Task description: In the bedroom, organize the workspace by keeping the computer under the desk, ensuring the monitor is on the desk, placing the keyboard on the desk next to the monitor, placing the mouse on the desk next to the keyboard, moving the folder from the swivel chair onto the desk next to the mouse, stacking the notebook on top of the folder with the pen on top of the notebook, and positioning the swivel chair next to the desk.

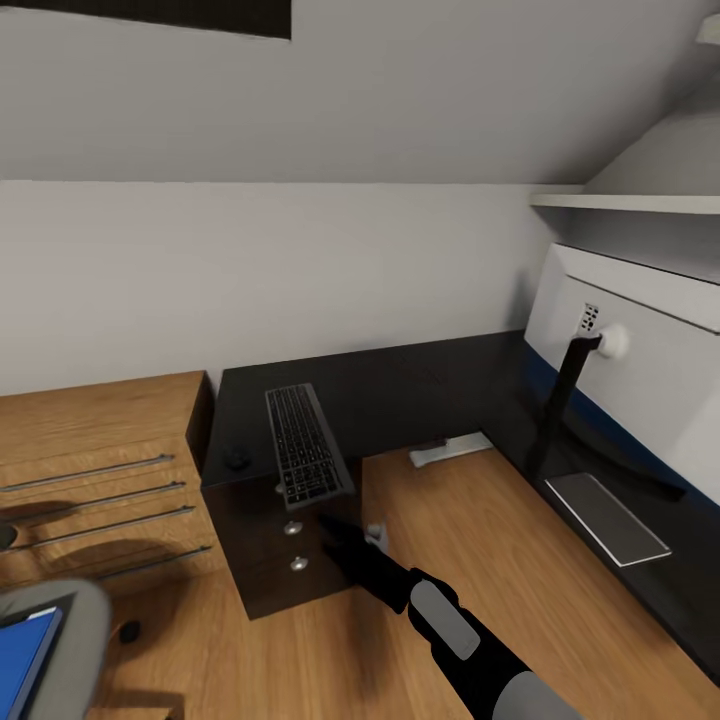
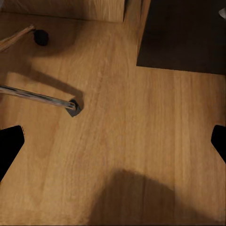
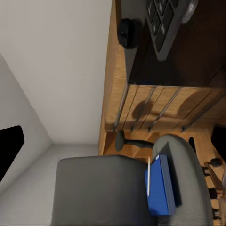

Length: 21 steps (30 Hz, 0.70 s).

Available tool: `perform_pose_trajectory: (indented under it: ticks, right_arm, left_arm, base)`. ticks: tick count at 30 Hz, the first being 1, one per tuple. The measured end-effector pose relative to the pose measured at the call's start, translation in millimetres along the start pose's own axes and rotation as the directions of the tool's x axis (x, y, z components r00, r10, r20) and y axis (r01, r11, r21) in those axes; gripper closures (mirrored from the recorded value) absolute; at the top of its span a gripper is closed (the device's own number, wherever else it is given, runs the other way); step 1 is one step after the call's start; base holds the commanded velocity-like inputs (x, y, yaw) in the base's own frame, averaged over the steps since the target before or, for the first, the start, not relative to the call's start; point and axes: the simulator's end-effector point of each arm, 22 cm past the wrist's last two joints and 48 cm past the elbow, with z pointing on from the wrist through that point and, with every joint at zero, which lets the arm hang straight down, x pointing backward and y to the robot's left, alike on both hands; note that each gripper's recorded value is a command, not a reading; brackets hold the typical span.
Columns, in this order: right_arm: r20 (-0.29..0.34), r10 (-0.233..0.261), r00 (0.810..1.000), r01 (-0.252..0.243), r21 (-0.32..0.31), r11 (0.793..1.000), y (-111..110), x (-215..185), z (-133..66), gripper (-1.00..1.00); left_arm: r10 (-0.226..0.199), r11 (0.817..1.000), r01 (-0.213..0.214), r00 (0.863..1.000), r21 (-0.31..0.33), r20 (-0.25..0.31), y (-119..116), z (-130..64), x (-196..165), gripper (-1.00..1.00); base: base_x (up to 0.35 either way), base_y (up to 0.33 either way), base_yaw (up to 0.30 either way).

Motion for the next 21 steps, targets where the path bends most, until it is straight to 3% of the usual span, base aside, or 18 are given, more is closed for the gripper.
perform_pose_trajectory:
  ticks: [15,21]
  right_arm:
    - [-0.001,-0.005,1.0,0.005,0.002,1.0,-0.2,0.6,0.2,-1.0]
    - [0.012,-0.027,1.0,0.027,0.033,0.999,-7.3,-1.9,0.1,-1.0]
  left_arm:
    - [0.0,1.0,0.0,1.0,-0.001,0.0,0.2,-0.1,0.2,-1.0]
    - [-0.001,1.0,0.001,1.0,0.0,0.001,0.0,-0.2,-0.4,-1.0]
  base:
    - [-0.296,-0.189,0.0]
    - [-0.132,-0.113,0.0]
